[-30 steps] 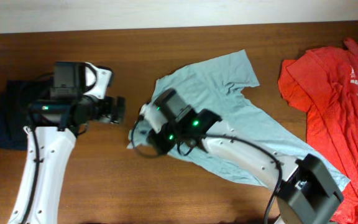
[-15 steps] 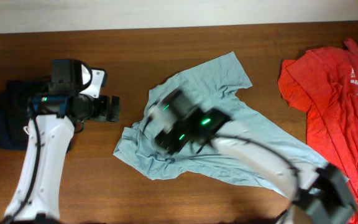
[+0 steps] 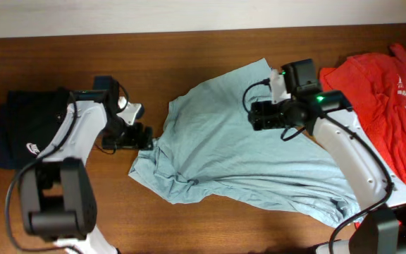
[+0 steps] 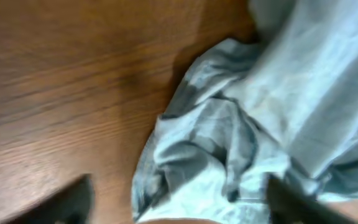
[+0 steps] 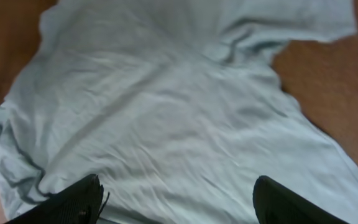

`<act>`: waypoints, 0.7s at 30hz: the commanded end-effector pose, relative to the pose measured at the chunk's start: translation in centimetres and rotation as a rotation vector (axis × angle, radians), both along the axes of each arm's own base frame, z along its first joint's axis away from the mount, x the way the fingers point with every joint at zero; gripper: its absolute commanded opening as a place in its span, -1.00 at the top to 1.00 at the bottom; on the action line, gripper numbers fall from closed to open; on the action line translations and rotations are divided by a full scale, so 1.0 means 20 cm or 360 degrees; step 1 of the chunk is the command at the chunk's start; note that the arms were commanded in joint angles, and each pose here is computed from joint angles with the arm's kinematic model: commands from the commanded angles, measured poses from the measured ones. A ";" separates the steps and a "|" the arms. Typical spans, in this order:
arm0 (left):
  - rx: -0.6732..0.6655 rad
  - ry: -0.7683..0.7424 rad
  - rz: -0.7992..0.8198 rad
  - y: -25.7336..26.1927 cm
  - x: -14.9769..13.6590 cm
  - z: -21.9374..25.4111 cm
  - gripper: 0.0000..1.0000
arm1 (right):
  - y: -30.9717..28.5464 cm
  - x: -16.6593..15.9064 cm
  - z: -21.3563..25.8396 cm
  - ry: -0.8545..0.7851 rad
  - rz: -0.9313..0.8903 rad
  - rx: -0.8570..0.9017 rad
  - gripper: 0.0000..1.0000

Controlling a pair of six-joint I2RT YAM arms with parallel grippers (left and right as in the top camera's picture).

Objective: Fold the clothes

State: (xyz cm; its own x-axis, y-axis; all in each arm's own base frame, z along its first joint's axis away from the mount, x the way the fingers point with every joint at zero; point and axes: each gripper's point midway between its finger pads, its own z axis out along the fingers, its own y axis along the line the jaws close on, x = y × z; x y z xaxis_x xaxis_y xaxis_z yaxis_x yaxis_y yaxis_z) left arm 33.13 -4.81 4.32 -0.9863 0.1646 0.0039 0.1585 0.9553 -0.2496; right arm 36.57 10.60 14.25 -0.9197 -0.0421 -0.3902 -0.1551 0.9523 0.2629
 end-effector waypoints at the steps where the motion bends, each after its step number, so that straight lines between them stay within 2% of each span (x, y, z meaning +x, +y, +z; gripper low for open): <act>1: -0.0027 0.0085 0.0004 -0.02 0.00 -0.09 -0.25 | -0.05 0.01 0.02 0.0005 -0.0056 0.0025 -0.64; 3: -0.0027 0.0099 0.0003 -0.02 0.00 -0.12 -0.24 | -0.05 0.01 0.02 0.0004 -0.0057 0.0025 -0.65; 6: -0.0027 0.0098 0.0004 -0.02 0.01 -0.13 0.29 | -0.05 0.01 0.02 0.0005 -0.0057 0.0025 -0.65; 9: -0.0026 0.0083 0.0002 -0.02 0.02 -0.13 0.33 | -0.05 0.01 0.02 0.0004 -0.0057 0.0025 -0.65; 12: -0.0027 0.0056 0.0002 -0.02 0.04 -0.13 0.47 | -0.05 0.01 0.02 0.0004 -0.0057 0.0024 -0.65; 15: -0.0028 0.0036 -0.0009 -0.02 0.05 -0.13 0.71 | -0.05 0.01 0.02 0.0005 -0.0057 0.0024 -0.65; 17: -0.0029 0.0017 -0.0044 -0.02 0.06 -0.13 0.99 | -0.05 0.01 0.02 0.0006 -0.0057 0.0024 -0.65; 21: 0.0060 0.0133 -0.0006 0.06 -0.02 -0.11 0.99 | -0.10 -0.01 -0.01 0.0042 -0.0088 -0.0052 -0.66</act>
State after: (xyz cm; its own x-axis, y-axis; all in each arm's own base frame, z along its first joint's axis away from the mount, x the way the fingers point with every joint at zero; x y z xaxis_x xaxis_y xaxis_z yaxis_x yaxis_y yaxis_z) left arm 32.98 -4.81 1.60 -0.9823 0.1763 0.0637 0.1543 0.9535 -0.2590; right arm 36.37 9.42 14.02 -0.9297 -0.0112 -0.3680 -0.1159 0.9576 0.2637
